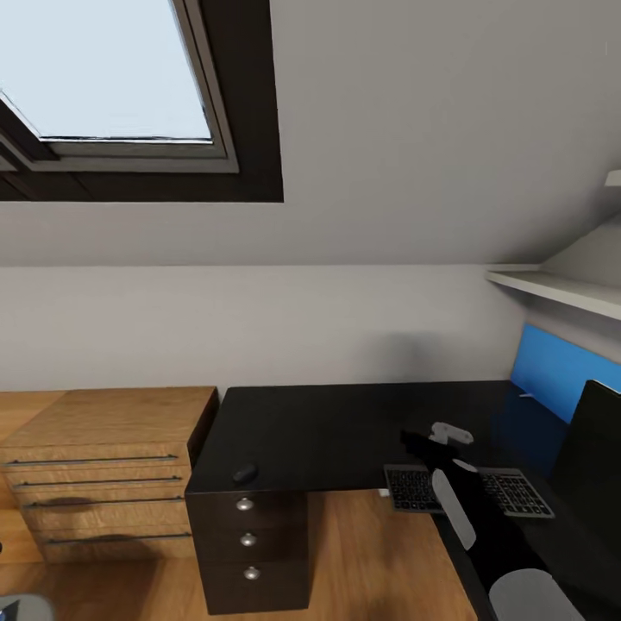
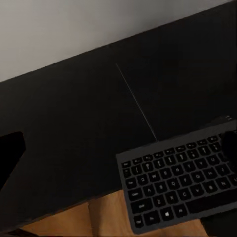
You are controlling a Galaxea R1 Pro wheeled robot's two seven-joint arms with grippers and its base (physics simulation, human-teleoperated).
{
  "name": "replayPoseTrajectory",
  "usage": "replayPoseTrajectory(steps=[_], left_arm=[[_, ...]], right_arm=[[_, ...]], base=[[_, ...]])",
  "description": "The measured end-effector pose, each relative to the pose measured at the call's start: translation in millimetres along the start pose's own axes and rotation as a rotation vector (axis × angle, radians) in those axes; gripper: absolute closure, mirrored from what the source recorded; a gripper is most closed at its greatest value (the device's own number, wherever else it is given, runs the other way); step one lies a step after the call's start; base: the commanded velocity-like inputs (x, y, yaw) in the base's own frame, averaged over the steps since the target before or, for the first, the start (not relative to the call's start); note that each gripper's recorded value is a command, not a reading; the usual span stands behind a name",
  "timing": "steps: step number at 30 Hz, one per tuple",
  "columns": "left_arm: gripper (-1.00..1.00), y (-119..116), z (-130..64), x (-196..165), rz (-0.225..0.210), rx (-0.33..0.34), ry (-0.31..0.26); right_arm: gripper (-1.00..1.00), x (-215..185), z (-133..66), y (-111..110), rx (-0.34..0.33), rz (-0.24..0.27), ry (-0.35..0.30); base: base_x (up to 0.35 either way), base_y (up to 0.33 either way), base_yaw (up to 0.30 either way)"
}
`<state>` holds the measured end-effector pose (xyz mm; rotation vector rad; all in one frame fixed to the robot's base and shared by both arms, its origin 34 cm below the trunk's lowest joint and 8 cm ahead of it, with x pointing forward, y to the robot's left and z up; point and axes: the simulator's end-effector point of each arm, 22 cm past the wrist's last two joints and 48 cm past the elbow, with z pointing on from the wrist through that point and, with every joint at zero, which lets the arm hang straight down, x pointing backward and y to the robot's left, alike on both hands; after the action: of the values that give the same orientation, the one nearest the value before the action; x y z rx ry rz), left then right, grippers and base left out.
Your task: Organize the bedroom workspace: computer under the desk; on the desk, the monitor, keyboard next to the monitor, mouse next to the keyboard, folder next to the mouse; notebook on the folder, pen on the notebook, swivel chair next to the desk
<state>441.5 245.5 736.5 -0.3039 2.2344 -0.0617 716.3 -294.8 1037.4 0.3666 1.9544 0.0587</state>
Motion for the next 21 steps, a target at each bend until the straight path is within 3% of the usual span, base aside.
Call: replayPoseTrajectory(steps=[4, 9, 12, 16, 21], left_arm=[[-1.00, 0, 0.2, 0, 0.001, 0.000, 0.000], [-1.00, 0, 0.4, -1, 0.001, 0.000, -0.001], [-1.00, 0, 0.1, -1, 0.001, 0.000, -0.002], [-1.00, 0, 0.1, 0, 0.001, 0.000, -0.001], [-1.00, 0, 0.2, 0, 0.001, 0.000, -0.001]], right_arm=[[-1.00, -4, 2.8, -27, 0.046, 0.036, -0.008], [-1.00, 44, 11.2, -56, 0.108, 0.037, 0.090], [-1.00, 64, 13.7, -87, 0.160, 0.025, 0.125], [-1.00, 72, 14.6, -107, 0.191, 0.018, 0.131], [-1.00, 74, 14.7, -113, 0.201, 0.016, 0.134]], base=[[0.072, -0.038, 0.000], [0.036, -0.007, 0.000], [0.209, -0.044, 0.000], [0.206, -0.079, 0.000], [0.065, -0.030, 0.000]])
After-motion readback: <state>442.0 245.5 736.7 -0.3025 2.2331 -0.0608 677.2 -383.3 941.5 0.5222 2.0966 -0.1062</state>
